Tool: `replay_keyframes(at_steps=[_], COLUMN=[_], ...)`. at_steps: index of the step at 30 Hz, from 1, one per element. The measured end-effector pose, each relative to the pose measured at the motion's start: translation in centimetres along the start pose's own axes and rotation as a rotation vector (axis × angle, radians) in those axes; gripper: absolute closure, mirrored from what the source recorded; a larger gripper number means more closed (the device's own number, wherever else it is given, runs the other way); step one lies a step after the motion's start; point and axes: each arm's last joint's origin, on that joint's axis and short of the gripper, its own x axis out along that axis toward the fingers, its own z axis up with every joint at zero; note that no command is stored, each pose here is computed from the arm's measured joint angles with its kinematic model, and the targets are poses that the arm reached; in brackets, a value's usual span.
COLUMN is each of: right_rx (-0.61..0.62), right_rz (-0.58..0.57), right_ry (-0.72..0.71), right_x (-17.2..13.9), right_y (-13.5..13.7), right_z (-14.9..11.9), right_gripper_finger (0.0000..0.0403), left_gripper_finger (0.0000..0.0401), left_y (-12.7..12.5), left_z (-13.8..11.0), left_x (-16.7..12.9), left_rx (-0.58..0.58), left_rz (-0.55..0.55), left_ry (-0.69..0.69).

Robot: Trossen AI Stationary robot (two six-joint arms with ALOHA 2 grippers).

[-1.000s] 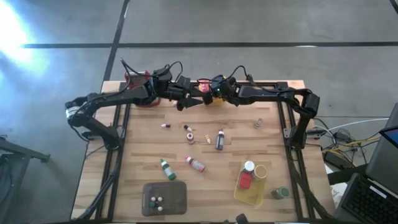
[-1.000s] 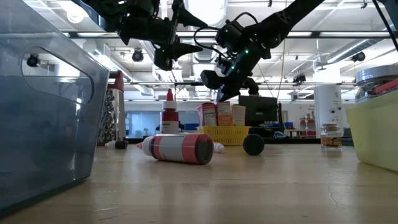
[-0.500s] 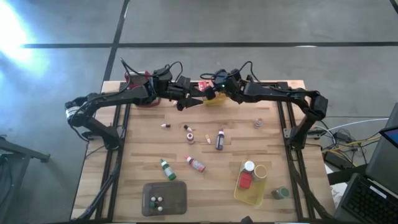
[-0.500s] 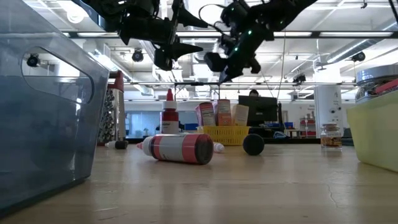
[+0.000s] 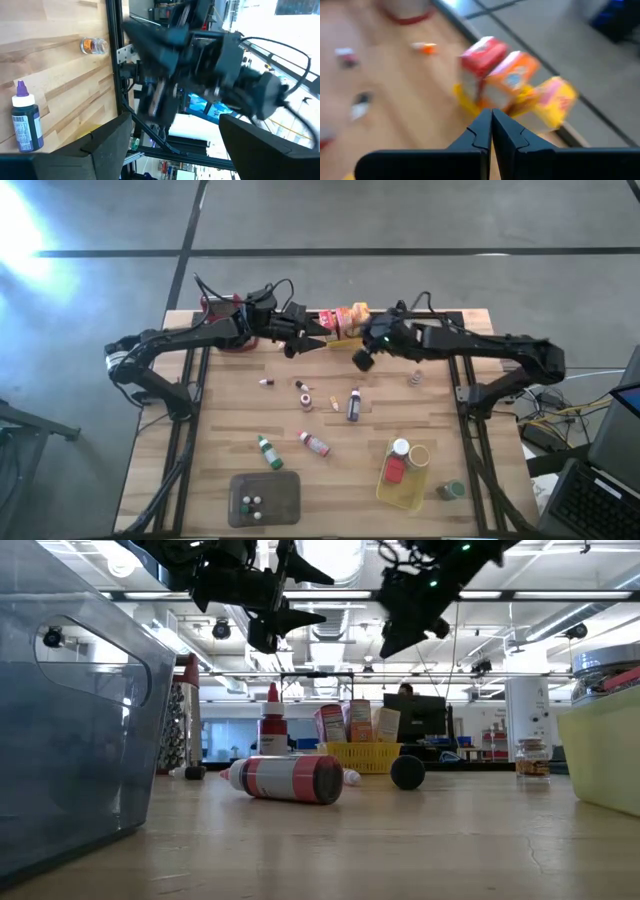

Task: Pick & Place Kitchen Items
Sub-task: Put the green seasoning bottle into the bottom yellow bin

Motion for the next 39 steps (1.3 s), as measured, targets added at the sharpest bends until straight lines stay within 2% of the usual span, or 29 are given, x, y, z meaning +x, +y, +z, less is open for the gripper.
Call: replay_keyframes(at_steps=[4, 7, 14, 17, 21, 26, 29, 33, 39], right_rx=[-0.023, -0.04, -0.008, 0.04, 0.025, -0.018, -0.013, -0.063, -0.215], right_rz=[0.151, 0.204, 0.245, 0.245, 0.249, 0.297, 0.404, 0.551, 0.545], right_ry=[-0.019, -0.037, -0.08, -0.103, -0.123, 0.06, 0.159, 0.204, 0.338], right_x=[-2.3, -4.0, -6.9, -7.6, -8.1, -9.1, -10.3, -12.5, -16.1], right_y=[0.8, 0.8, -0.5, -1.2, -1.6, -2.1, -1.9, -0.7, 1.8], right_z=[-2.1, -3.6, -6.9, -7.7, -8.5, -9.6, -9.5, -8.2, -6.8], right_gripper_finger=[0.0394, 0.0394, 0.0394, 0.0394, 0.0394, 0.0394, 0.0394, 0.0394, 0.0394], left_gripper_finger=[0.0096, 0.0096, 0.0096, 0.0096, 0.0096, 0.0096, 0.0096, 0.0096, 0.0096], left_y=[0.0, 0.0, 0.0, 0.0, 0.0, 0.0, 0.0, 0.0, 0.0], left_z=[0.0, 0.0, 0.0, 0.0, 0.0, 0.0, 0.0, 0.0, 0.0], left_x=[0.0, 0.0, 0.0, 0.0, 0.0, 0.0, 0.0, 0.0, 0.0], left_rx=[0.0, 0.0, 0.0, 0.0, 0.0, 0.0, 0.0, 0.0, 0.0], left_rz=[0.0, 0.0, 0.0, 0.0, 0.0, 0.0, 0.0, 0.0, 0.0], left_ry=[0.0, 0.0, 0.0, 0.0, 0.0, 0.0, 0.0, 0.0, 0.0])
